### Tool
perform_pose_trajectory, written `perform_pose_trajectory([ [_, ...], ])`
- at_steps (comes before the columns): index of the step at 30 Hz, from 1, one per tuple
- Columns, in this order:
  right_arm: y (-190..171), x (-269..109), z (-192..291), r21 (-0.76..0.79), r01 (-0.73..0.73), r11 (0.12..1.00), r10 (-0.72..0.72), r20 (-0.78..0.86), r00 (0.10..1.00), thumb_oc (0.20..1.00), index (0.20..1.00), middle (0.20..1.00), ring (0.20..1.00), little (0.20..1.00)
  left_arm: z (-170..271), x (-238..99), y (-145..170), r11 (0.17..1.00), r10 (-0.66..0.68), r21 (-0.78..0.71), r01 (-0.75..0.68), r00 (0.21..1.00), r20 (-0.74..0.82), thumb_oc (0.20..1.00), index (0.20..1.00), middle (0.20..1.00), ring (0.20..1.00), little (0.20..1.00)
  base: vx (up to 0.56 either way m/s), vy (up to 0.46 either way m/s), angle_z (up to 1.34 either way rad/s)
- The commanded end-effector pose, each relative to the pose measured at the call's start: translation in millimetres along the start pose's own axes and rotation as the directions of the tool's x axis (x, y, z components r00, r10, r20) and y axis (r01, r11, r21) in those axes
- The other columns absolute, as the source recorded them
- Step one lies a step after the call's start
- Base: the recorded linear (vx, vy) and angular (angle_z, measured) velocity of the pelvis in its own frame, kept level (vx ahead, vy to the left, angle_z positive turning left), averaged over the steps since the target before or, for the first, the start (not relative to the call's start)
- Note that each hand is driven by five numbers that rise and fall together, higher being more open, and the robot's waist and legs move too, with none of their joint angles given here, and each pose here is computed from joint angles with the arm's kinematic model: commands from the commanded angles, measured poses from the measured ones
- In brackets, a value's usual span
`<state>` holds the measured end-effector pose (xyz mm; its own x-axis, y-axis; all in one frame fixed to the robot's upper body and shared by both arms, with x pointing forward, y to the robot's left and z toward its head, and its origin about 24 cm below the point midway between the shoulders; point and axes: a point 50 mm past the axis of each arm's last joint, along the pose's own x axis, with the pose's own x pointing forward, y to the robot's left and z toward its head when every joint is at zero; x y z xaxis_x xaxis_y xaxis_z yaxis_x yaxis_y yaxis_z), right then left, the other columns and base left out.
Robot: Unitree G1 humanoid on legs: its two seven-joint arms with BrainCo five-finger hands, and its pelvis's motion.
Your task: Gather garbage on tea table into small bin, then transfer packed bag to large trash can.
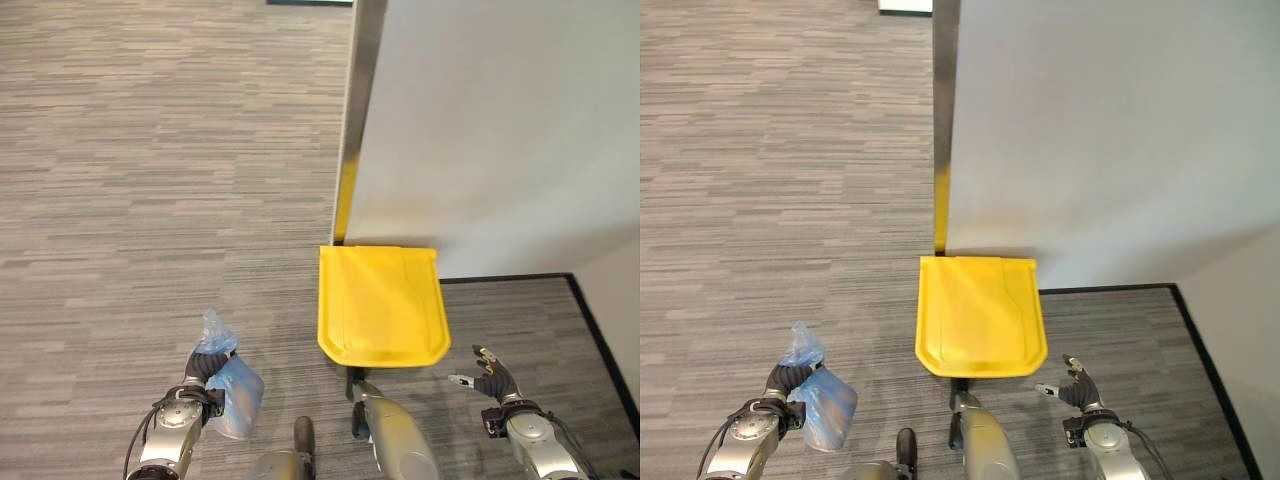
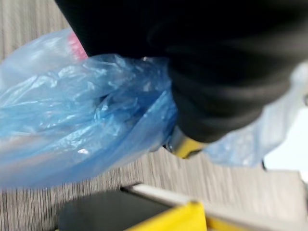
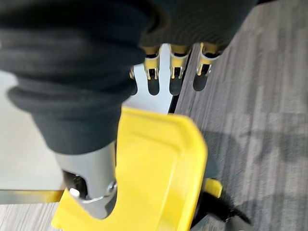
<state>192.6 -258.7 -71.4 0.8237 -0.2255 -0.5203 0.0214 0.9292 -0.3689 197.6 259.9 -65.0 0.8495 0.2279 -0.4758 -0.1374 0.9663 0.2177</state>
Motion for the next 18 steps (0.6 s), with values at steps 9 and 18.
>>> perform_pose_trajectory([
  [9,-14,4,13,0.056,0.046,0.997,-0.049,0.062,0.997,1.0,1.0,1.0,1.0,1.0,23,-1,10,1.0,-0.022,0.025,0.019,0.991,0.129,0.2,0.2,0.2,0.2,0.2,0.0,-0.008,-0.12],
  [18,60,13,78,-0.057,-0.267,0.962,0.273,0.26,0.926,1.0,1.0,1.0,1.0,1.0,35,5,-22,0.987,-0.154,0.068,0.145,0.974,0.165,0.2,0.2,0.2,0.2,0.2,-0.04,0.0,-0.15],
])
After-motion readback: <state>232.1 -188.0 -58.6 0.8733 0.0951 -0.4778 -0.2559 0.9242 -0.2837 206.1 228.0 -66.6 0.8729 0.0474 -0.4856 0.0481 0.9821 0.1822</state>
